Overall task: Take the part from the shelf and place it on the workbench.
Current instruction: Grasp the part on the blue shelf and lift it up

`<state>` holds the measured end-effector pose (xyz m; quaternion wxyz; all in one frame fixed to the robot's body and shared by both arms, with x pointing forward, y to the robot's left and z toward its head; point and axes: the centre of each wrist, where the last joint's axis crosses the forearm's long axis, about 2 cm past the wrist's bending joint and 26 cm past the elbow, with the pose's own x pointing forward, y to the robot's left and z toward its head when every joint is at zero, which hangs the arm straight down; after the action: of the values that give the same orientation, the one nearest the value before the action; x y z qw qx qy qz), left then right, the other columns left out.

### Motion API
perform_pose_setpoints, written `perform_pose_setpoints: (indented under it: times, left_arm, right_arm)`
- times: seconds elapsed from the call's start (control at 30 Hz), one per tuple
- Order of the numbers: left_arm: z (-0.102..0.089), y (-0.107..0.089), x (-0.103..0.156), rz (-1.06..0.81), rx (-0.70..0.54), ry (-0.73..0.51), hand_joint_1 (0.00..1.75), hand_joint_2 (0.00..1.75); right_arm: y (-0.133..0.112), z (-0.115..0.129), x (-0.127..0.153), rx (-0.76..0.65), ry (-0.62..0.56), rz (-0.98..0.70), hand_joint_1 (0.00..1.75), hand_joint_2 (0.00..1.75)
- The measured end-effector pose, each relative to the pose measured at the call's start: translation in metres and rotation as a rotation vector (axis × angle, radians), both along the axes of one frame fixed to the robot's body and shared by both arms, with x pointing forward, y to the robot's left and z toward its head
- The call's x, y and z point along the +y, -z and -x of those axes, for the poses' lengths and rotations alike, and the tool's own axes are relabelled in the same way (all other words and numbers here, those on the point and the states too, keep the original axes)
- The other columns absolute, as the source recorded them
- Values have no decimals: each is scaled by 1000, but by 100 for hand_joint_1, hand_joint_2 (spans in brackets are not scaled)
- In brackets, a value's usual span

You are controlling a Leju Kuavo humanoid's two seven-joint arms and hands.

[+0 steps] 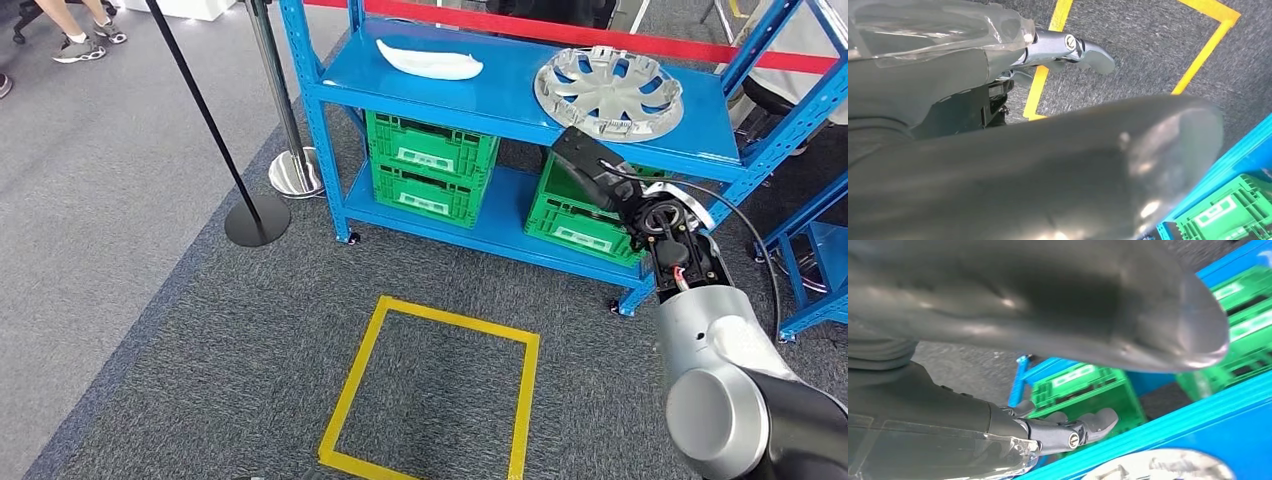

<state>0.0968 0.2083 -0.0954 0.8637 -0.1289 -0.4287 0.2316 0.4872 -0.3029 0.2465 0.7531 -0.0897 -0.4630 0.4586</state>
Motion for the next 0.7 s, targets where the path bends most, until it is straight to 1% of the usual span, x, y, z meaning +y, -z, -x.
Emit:
perform_pose_setpoints:
  times: [0.1,0.17,0.37,0.43,0.53,0.7]
  left_arm:
    - [-1,0,-1,4,2,6,0,0]
    - [-1,0,-1,6,4,8,0,0]
    - [-3,-1,-2,-3,9,11,0,0]
    - [-7,-2,-3,-18,9,11,0,0]
    - [-12,-3,-4,-29,3,19,0,0]
    - [-12,-3,-3,-63,32,28,0,0]
  right_arm:
    - [3,1,-11,8,20,14,0,0]
    - [10,4,-17,22,29,21,0,0]
    - [23,10,-20,51,26,19,0,0]
    - [22,9,-20,67,4,9,0,0]
    - [13,7,-18,74,-25,-3,0,0]
    - [14,7,-10,73,-40,-16,0,0]
